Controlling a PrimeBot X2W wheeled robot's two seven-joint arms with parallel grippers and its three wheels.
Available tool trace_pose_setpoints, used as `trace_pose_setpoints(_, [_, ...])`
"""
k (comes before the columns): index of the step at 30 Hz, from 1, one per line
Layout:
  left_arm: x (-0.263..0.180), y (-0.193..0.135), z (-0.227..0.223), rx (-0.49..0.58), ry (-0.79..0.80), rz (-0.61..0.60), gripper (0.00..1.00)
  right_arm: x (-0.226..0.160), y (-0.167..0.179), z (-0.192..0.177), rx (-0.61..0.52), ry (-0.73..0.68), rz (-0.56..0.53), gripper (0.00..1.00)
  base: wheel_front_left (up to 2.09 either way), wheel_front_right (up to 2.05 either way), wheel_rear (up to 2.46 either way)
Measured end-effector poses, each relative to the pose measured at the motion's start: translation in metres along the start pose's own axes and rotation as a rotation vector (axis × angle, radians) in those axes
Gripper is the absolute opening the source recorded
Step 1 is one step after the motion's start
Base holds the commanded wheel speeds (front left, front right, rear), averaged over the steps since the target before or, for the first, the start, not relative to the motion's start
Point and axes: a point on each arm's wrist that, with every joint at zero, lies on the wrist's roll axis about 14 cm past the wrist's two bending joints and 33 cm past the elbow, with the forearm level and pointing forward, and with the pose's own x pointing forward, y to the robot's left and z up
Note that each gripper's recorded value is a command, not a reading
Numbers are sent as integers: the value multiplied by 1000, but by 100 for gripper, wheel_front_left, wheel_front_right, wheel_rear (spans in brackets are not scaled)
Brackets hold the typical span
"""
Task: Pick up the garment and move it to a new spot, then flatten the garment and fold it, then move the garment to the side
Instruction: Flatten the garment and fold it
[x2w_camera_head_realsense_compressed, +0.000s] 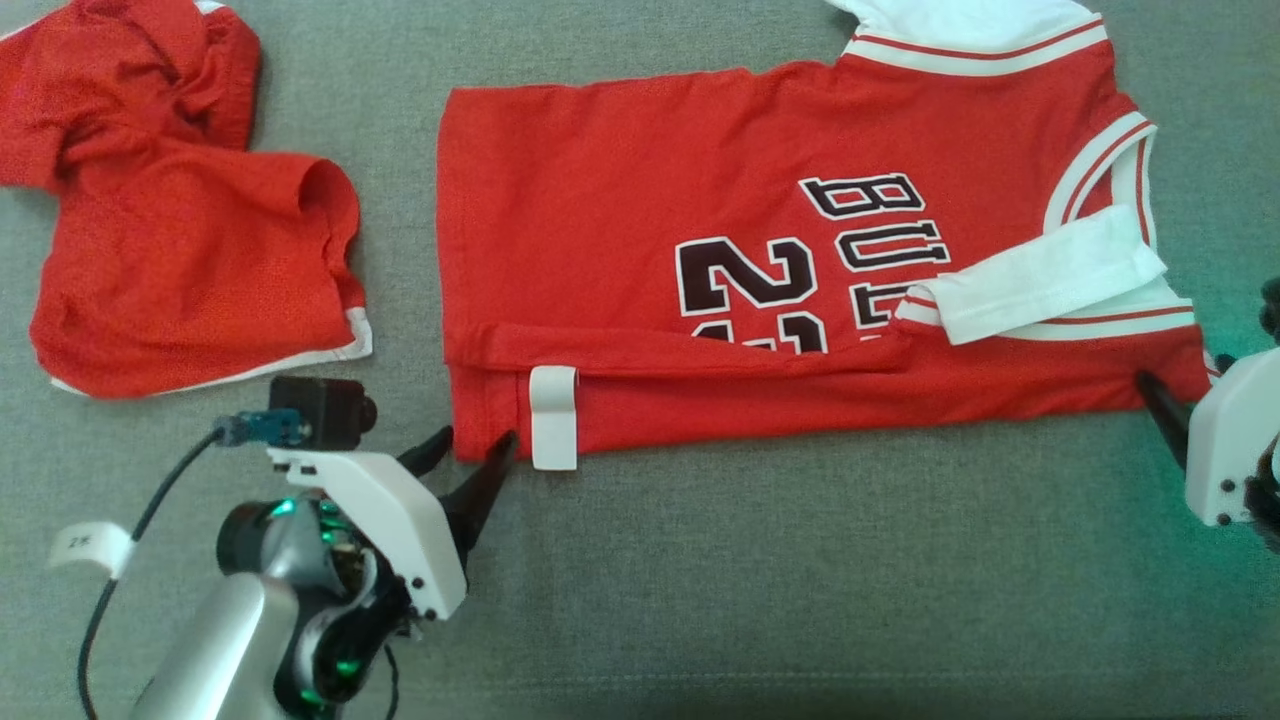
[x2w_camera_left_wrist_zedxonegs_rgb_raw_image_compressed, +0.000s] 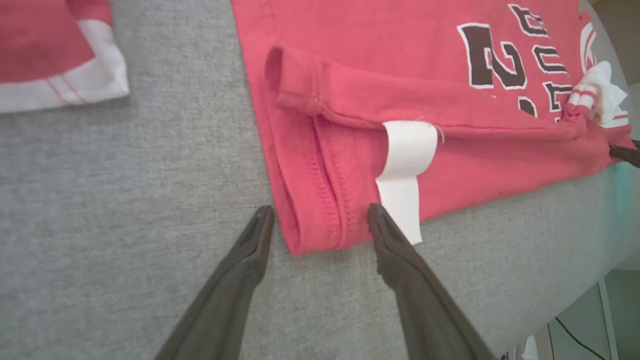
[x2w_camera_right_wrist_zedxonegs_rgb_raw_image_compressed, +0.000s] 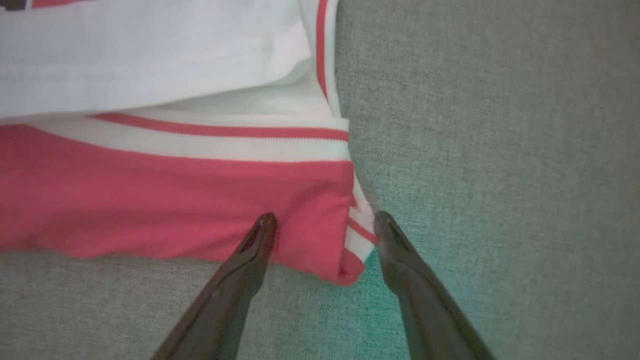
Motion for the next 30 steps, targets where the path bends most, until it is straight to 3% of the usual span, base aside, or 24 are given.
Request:
trace_pose_setpoints(1, [1,-2,-1,2,5,-8,85,0,0,-1,1,2,0,100,0,0,0])
trace_pose_setpoints(2, [2,-6,-2,2,10,-21,44,0,0,-2,1,9,0,100,0,0,0])
trace_pose_setpoints(3, [3,-8,-4,2,18,-30,17,1,0,-3,0,12,1,100,0,0,0])
trace_pose_setpoints(4, [4,-10,-5,2,24,-36,0,1,1,-4,-2,18,4,100,0,0,0])
trace_pose_setpoints(5, [5,-10,-6,3,28,-39,0,2,2,-5,-2,26,8,100,0,0,0])
trace_pose_setpoints(6, [6,-10,-7,4,32,-43,0,2,4,-6,-1,35,13,79,0,0,0])
trace_pose_setpoints(7, [7,-11,-7,-1,34,-50,0,2,5,-7,4,38,18,2,0,0,0])
trace_pose_setpoints(15, [1,-23,-1,-46,8,-120,0,-4,14,-5,84,38,80,0,0,0,0])
trace_pose_setpoints(22, [-30,-33,23,-66,-55,-200,0,-33,-1,3,140,18,92,0,0,0,0])
trace_pose_setpoints(30, [-61,-31,-8,-118,3,-205,0,-66,-11,-41,133,140,88,0,0,0,0])
